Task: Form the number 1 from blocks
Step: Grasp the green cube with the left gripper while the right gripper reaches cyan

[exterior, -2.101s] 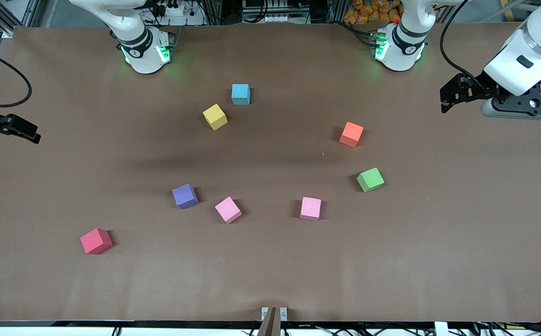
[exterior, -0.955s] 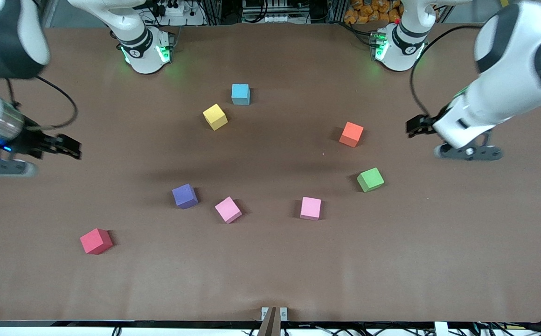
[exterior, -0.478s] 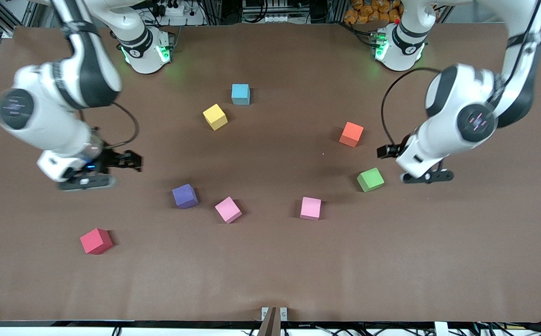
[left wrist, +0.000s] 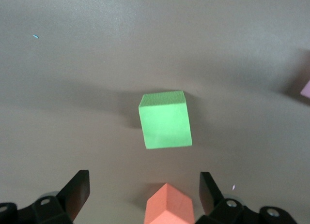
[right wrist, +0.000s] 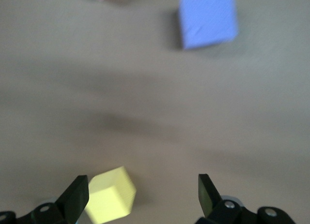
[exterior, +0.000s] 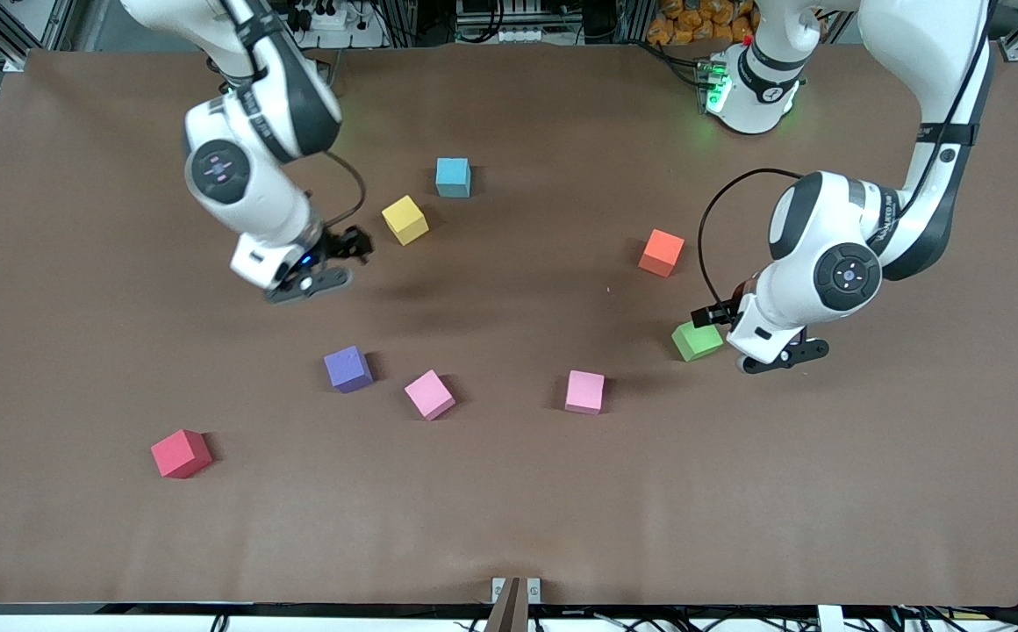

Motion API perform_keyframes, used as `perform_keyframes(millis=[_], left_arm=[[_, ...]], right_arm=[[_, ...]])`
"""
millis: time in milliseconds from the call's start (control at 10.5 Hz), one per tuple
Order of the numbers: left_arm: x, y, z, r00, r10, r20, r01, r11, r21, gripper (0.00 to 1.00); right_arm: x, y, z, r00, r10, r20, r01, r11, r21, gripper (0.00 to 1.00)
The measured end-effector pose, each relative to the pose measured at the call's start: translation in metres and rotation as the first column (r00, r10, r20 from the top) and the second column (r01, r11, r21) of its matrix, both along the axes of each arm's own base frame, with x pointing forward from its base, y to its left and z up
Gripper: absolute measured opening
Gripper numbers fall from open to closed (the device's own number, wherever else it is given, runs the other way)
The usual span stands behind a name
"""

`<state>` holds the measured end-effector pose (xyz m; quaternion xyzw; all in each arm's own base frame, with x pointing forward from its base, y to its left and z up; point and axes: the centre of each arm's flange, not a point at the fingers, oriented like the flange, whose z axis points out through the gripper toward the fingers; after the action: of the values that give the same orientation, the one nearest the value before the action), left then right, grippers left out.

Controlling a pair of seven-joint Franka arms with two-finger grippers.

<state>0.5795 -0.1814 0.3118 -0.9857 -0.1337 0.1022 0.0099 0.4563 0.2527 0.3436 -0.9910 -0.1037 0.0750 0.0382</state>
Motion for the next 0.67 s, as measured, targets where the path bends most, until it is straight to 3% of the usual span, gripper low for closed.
perform_keyframes(millis=[287, 669], left_arm=[[-0.005, -0.004, -0.026, 0.995, 0.085, 0.053, -0.085, 0.996, -0.004, 1.00], [-0.003, -0.008, -0.050, 0.985, 0.152, 0.087, -0.151, 0.988, -0.017, 1.00]], right_arm=[[-0.060, 0.061, -0.016, 0.997, -0.068, -0.035, 0.066, 0.997, -0.043, 1.00], [-0.124, 0.121, -0.044, 0.994, -0.020, -0.106, 0.014, 0.998, -0.055, 1.00]])
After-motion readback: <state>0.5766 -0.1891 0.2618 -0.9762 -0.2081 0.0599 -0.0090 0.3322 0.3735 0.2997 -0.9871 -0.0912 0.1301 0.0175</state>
